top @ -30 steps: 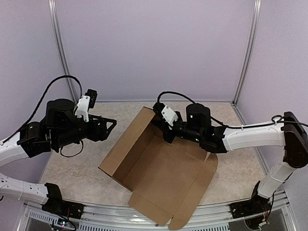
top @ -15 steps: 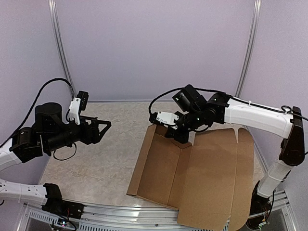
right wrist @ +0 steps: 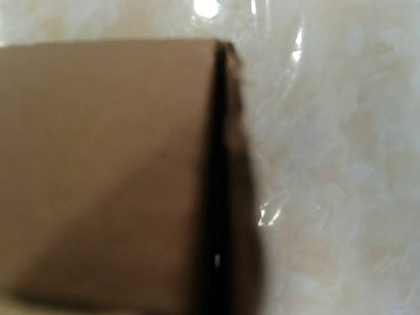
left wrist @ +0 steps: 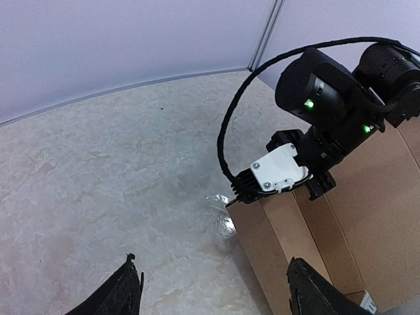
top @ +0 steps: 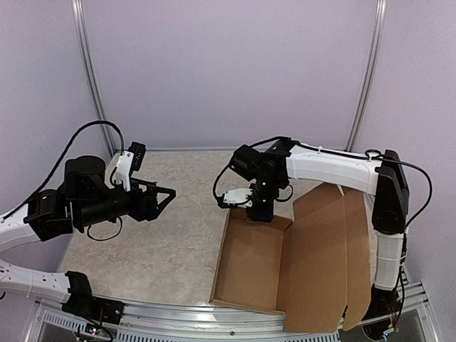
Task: Fold the paper box
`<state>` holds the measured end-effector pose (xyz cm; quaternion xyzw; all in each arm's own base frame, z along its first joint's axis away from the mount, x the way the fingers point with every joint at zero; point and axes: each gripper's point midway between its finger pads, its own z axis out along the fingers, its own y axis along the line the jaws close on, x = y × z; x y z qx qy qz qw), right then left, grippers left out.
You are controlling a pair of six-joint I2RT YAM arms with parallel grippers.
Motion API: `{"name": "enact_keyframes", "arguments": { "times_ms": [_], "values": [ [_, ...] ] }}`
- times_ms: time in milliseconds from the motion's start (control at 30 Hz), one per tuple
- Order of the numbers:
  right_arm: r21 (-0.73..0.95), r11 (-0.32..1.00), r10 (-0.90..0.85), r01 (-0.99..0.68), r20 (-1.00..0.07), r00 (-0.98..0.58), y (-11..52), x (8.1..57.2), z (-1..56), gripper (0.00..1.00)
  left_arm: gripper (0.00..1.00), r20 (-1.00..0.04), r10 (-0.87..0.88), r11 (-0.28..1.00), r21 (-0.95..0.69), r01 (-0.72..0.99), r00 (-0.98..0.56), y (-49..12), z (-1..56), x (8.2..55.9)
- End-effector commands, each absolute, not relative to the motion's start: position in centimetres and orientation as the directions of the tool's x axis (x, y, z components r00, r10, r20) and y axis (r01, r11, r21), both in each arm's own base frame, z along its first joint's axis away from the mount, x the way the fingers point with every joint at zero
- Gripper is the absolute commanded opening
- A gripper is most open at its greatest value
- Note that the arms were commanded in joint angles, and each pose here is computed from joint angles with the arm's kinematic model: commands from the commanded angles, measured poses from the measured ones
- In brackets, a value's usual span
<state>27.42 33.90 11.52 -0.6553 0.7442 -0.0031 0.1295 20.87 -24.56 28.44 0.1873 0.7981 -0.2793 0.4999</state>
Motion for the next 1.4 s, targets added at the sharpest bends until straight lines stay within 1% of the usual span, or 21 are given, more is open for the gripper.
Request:
{"name": "enact_keyframes", "arguments": {
  "times_ms": [0, 67, 100, 200, 267, 333, 467, 533, 700, 867, 933, 1033, 1100, 1200, 1367],
  "values": [
    [-0.169, 0.094, -0.991, -0.981, -0.109, -0.077, 34.1, 28.2, 11.2, 0.00, 0.74, -0.898, 0.013, 0.770, -0.272, 0.577, -0.440, -24.9, 28.0, 20.7],
    [-0.167, 0.086, -0.993, -0.982, -0.098, -0.071, 34.7, 28.6, 10.9, 0.00, 0.74, -0.898, 0.010, 0.770, -0.274, 0.577, -0.440, -24.9, 28.1, 20.7],
    [-0.167, 0.084, -0.993, -0.982, -0.093, -0.069, 34.9, 28.8, 10.8, 0.03, 0.74, -0.898, 0.009, 0.770, -0.275, 0.576, -0.440, -24.9, 28.1, 20.7],
    [-0.171, 0.073, -0.995, -0.983, -0.083, -0.059, 35.5, 29.2, 10.4, 0.19, 0.74, -0.895, 0.017, 0.770, -0.273, 0.577, -0.445, -25.1, 27.8, 20.7],
    [-0.176, 0.070, -0.995, -0.982, -0.088, -0.055, 35.9, 29.3, 10.4, 0.26, 0.74, -0.893, 0.026, 0.769, -0.269, 0.579, -0.450, -25.3, 27.5, 20.7],
    [-0.181, 0.065, -0.995, -0.981, -0.090, -0.049, 36.1, 29.4, 10.3, 0.31, 0.74, -0.891, 0.032, 0.769, -0.268, 0.581, -0.453, -25.5, 27.2, 20.8],
    [-0.214, 0.077, -0.993, -0.974, -0.108, -0.055, 36.7, 30.1, 10.9, 0.38, 0.74, -0.892, 0.038, 0.770, -0.262, 0.582, -0.451, -25.7, 27.1, 20.9],
    [-0.232, 0.090, -0.986, -0.969, -0.158, -0.054, 37.4, 30.4, 12.1, 0.42, 0.74, -0.892, 0.040, 0.772, -0.259, 0.580, -0.451, -25.7, 27.0, 21.1],
    [-0.283, 0.159, -0.940, -0.946, -0.337, -0.057, 39.1, 30.9, 17.6, 0.48, 0.75, -0.888, 0.062, 0.781, -0.241, 0.577, -0.455, -26.0, 26.4, 21.4],
    [-0.318, 0.257, -0.864, -0.912, -0.498, -0.070, 39.4, 30.9, 23.5, 0.49, 0.77, -0.889, 0.076, 0.792, -0.221, 0.568, -0.452, -25.7, 26.0, 21.8],
    [-0.331, 0.303, -0.836, -0.894, -0.543, -0.082, 39.0, 30.9, 25.4, 0.50, 0.77, -0.892, 0.078, 0.795, -0.214, 0.568, -0.446, -25.6, 25.9, 22.1],
    [-0.339, 0.395, -0.789, -0.854, -0.602, -0.126, 38.0, 31.1, 28.0, 0.49, 0.77, -0.904, 0.075, 0.786, -0.206, 0.583, -0.421, -25.8, 26.1, 22.4],
    [-0.330, 0.448, -0.740, -0.831, -0.659, -0.137, 37.5, 30.9, 29.9, 0.48, 0.76, -0.913, 0.070, 0.785, -0.198, 0.587, -0.401, -25.8, 26.4, 22.8],
    [-0.301, 0.521, -0.656, -0.799, -0.739, -0.150, 36.4, 30.3, 32.6, 0.50, 0.76, -0.911, 0.051, 0.798, -0.209, 0.566, -0.409, -25.5, 26.2, 24.0],
    [-0.275, 0.646, -0.561, -0.712, -0.804, -0.199, 33.1, 29.8, 35.9, 0.53, 0.73, -0.907, 0.080, 0.790, -0.195, 0.581, -0.413, -25.9, 25.5, 26.1]
  ]
}}
